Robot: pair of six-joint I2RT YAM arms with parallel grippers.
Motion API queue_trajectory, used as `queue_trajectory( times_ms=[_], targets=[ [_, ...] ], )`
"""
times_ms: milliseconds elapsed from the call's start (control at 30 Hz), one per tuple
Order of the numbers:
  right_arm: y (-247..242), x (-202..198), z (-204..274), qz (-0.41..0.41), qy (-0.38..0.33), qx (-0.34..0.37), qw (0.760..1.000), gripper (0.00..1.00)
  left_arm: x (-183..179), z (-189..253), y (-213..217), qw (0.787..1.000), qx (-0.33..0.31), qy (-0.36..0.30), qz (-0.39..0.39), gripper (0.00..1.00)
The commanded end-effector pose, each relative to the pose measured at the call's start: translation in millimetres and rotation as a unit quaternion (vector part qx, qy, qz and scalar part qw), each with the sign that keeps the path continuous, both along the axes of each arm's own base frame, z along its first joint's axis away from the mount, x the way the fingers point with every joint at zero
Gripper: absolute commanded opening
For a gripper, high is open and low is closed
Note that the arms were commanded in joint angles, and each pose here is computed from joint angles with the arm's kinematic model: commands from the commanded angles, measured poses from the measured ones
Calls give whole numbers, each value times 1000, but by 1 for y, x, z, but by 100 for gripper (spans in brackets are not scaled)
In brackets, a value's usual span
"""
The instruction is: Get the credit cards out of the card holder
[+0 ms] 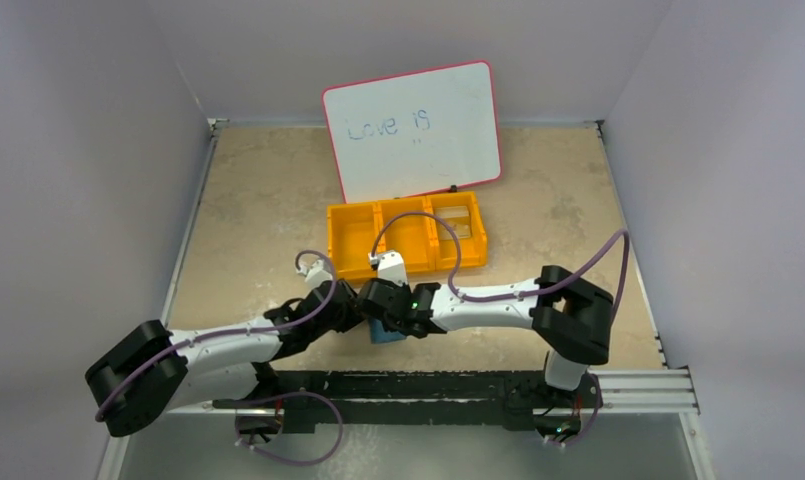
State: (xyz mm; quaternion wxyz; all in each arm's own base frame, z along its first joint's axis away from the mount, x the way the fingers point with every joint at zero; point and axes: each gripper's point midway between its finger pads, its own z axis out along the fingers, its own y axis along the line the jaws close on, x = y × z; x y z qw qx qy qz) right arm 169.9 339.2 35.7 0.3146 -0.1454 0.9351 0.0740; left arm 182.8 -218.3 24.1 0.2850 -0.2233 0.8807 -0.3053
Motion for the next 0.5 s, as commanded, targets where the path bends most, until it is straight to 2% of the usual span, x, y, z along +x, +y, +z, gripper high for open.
queue_trajectory(
  times_ms=[0, 133, 367, 467],
  targets=[
    [-1, 2, 4, -7, -5, 7, 1000, 0, -3, -3, -2, 999, 22, 3, -24, 30],
    [5, 4, 24, -5, -18, 40, 999, 0, -3, -9, 0, 999, 44, 9, -29, 29],
    [6, 6, 58, -8, -38, 98, 994, 0, -6, -24, 16, 995, 97, 24, -26, 13],
    [-1, 6, 60, -21, -40, 102, 994, 0, -6, -26, 21, 993, 110, 24, -23, 11]
  ],
)
